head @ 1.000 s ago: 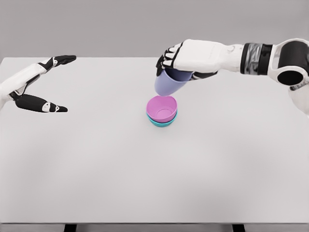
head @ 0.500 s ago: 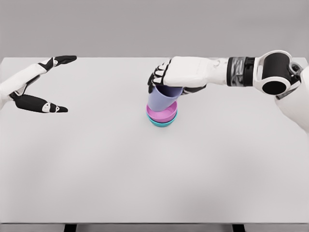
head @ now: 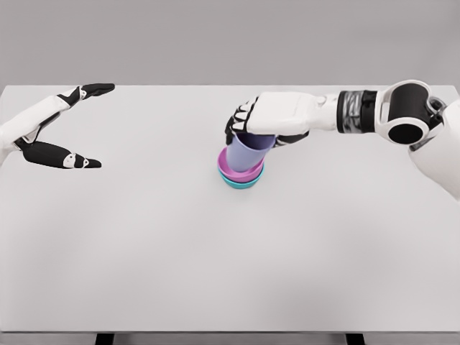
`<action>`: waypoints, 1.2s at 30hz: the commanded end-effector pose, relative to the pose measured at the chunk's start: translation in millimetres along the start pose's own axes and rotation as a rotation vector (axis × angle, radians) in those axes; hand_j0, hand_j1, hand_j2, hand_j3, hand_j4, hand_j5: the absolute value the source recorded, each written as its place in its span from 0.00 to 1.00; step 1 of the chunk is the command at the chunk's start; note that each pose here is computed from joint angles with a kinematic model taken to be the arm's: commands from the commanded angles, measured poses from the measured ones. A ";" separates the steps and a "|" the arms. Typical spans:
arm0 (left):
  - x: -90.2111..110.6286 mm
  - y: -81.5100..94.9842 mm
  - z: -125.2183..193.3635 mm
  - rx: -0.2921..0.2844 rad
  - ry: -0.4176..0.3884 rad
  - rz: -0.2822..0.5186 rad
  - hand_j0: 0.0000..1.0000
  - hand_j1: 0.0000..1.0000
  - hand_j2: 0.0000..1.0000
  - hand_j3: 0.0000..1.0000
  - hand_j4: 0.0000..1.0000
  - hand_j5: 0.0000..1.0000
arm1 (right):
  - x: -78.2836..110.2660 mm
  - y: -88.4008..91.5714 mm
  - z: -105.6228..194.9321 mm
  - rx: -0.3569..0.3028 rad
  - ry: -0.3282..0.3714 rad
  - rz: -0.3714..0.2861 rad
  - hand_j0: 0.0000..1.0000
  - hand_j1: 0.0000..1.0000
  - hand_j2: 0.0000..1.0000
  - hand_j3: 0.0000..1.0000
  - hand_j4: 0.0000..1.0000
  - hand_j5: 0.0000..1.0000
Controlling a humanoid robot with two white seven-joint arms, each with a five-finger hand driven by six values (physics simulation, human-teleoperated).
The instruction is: Stacking bowl and cup with both arms
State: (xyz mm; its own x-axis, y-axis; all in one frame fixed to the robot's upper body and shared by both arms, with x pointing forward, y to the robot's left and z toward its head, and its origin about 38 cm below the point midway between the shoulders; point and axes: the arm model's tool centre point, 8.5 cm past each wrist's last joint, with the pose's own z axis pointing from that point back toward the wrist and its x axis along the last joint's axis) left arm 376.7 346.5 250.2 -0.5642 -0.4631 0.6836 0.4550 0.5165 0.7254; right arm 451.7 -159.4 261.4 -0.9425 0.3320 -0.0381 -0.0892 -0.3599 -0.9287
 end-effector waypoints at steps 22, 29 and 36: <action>0.9 -0.2 0.0 0.001 -0.005 0.006 1.00 1.00 1.00 1.00 1.00 1.00 | -7.9 -31.7 22.2 -0.100 0.046 0.031 1.00 1.00 1.00 1.00 1.00 1.00; 0.4 -1.2 0.5 -0.001 -0.003 0.006 1.00 1.00 1.00 1.00 1.00 1.00 | -60.0 50.8 161.5 -0.010 0.338 -0.202 1.00 1.00 1.00 1.00 1.00 1.00; 0.4 -1.2 0.5 -0.001 -0.003 0.006 1.00 1.00 1.00 1.00 1.00 1.00 | -54.1 93.4 191.1 0.098 0.388 -0.267 1.00 1.00 1.00 1.00 1.00 1.00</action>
State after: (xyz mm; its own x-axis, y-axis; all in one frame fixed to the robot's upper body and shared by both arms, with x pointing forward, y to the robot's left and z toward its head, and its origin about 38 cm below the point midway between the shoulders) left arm 375.6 346.0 249.2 -0.5645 -0.4620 0.6841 0.4571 0.5151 0.7251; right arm 434.2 -369.6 243.7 -0.7068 0.7058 0.0481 -0.3532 -0.2932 -0.8884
